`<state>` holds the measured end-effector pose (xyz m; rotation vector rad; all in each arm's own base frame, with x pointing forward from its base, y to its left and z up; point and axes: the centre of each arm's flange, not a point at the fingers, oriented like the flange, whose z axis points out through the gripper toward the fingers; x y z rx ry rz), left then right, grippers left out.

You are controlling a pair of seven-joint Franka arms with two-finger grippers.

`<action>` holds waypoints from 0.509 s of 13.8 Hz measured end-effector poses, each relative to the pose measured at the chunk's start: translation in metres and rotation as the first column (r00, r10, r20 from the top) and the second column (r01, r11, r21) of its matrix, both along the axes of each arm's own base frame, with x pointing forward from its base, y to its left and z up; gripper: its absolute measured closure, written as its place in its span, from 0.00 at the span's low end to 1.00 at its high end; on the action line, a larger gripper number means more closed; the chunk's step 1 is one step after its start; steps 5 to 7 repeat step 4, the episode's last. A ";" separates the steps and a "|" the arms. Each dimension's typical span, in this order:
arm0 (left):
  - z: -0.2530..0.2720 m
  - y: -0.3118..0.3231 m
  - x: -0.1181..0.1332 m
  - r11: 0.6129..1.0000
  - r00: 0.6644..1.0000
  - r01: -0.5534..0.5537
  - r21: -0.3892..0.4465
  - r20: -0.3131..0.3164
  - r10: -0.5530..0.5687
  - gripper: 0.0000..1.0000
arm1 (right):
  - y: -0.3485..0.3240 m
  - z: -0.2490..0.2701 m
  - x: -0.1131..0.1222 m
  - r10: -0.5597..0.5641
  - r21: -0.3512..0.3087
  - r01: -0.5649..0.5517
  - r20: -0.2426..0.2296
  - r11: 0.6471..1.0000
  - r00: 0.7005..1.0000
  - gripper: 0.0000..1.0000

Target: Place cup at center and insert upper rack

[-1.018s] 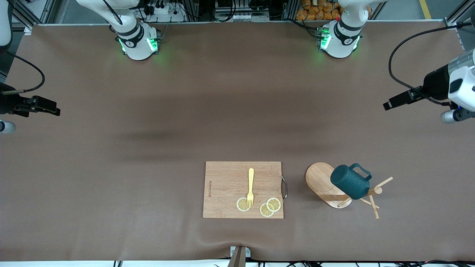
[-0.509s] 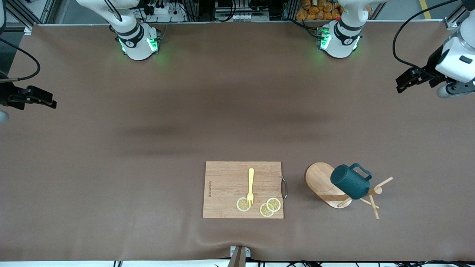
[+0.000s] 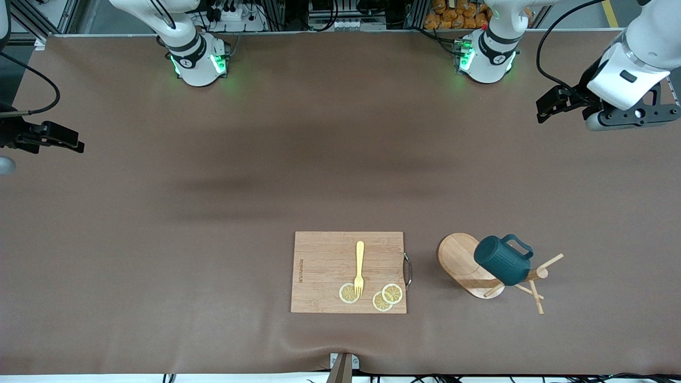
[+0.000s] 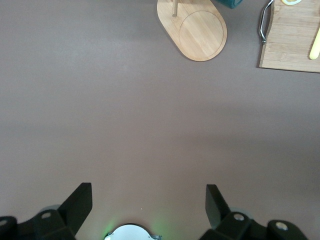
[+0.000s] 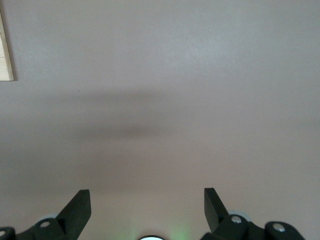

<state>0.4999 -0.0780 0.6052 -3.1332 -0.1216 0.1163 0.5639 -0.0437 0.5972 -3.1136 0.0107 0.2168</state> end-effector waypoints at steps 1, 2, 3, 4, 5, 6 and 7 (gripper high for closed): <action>-0.002 0.003 0.001 1.000 1.000 -0.003 -0.001 -0.005 0.003 0.00 | -0.001 -0.001 -0.001 -0.002 0.000 0.002 -0.005 1.000 1.000 0.00; -0.004 0.005 0.002 1.000 1.000 -0.007 -0.002 -0.009 0.007 0.00 | -0.001 -0.001 -0.001 -0.004 0.000 0.004 -0.008 1.000 1.000 0.00; -0.005 0.007 0.004 1.000 1.000 -0.010 -0.002 -0.013 0.010 0.00 | -0.001 -0.001 -0.001 -0.004 0.001 0.004 -0.009 1.000 1.000 0.00; -0.007 0.010 0.005 1.000 1.000 -0.014 -0.004 -0.016 0.014 0.00 | -0.001 -0.001 -0.001 -0.005 0.003 0.005 -0.009 1.000 1.000 0.00; -0.007 0.010 0.005 1.000 1.000 -0.014 -0.004 -0.016 0.014 0.00 | -0.001 -0.001 -0.001 -0.005 0.003 0.005 -0.009 1.000 1.000 0.00; -0.007 0.010 0.005 1.000 1.000 -0.014 -0.004 -0.016 0.014 0.00 | -0.001 -0.001 -0.001 -0.005 0.003 0.005 -0.009 1.000 1.000 0.00; -0.007 0.010 0.005 1.000 1.000 -0.014 -0.004 -0.016 0.014 0.00 | -0.001 -0.001 -0.001 -0.005 0.003 0.005 -0.009 1.000 1.000 0.00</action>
